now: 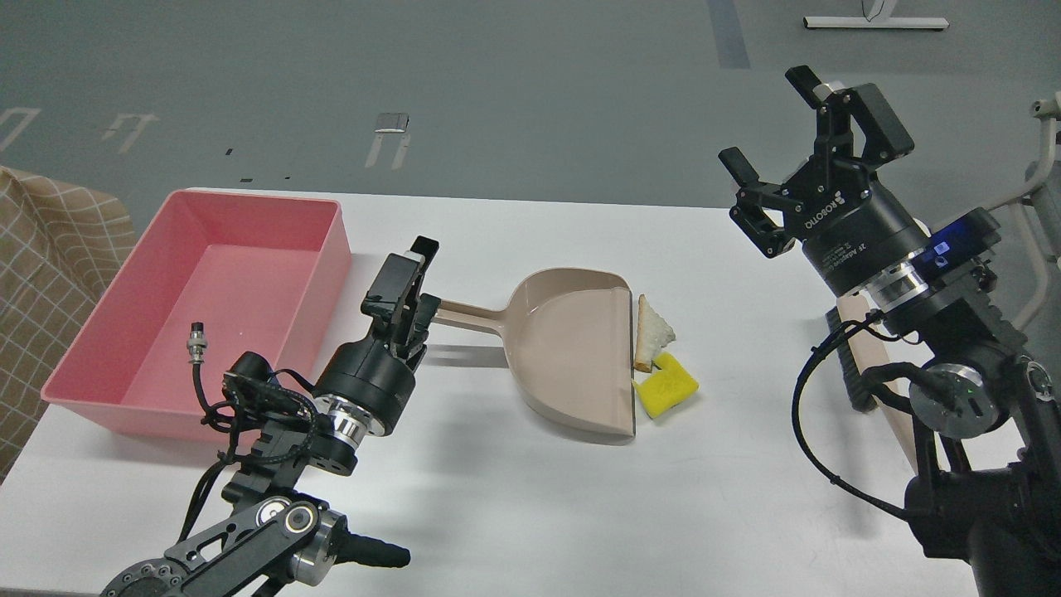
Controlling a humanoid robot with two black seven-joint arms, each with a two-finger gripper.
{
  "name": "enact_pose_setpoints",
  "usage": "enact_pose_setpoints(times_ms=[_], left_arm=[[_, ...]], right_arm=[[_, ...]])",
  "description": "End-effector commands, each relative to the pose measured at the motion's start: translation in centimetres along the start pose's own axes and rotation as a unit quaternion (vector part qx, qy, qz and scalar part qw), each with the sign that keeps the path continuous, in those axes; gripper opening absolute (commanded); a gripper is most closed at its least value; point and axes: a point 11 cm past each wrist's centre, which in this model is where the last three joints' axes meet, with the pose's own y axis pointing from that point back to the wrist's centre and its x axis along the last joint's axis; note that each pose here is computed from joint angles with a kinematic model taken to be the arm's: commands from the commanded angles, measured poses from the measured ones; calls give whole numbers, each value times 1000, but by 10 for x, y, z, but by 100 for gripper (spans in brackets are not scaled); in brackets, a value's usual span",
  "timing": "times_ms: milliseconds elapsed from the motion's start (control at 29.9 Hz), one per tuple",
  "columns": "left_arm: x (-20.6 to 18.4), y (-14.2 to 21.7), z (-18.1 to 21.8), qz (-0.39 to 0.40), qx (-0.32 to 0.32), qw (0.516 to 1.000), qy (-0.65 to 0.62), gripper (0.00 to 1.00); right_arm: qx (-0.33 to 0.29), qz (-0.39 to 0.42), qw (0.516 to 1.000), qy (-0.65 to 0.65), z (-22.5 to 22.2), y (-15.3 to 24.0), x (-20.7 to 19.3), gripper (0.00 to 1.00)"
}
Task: Sweep and dump garbage into bin
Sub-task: 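Lower the left gripper toward the beige dustpan handle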
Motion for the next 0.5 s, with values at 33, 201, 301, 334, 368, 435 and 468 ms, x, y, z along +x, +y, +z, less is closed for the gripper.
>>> enact_pose_setpoints(times_ms=[33,201,301,334,368,435,468], left_arm=[[-2,3,-20,-2,25,1000,-9,98],[1,1,-43,6,55,998,-21,98],[-1,1,-58,14,72,997,-21,98],[-2,0,-59,15,71,997,-21,98],[-2,0,-60,16,70,997,-20,98],[-1,0,-62,16,70,997,-22,98],[-2,-1,-63,17,71,997,-22,98]], right_arm=[[0,1,1000,0,0,0,0,100],[1,3,1000,0,0,1,1,100],[0,4,1000,-1,0,2,2,100],[0,4,1000,-1,0,2,2,100],[0,4,1000,-1,0,2,2,100],[0,5,1000,-1,0,3,2,100],[0,5,1000,-1,0,3,2,100]])
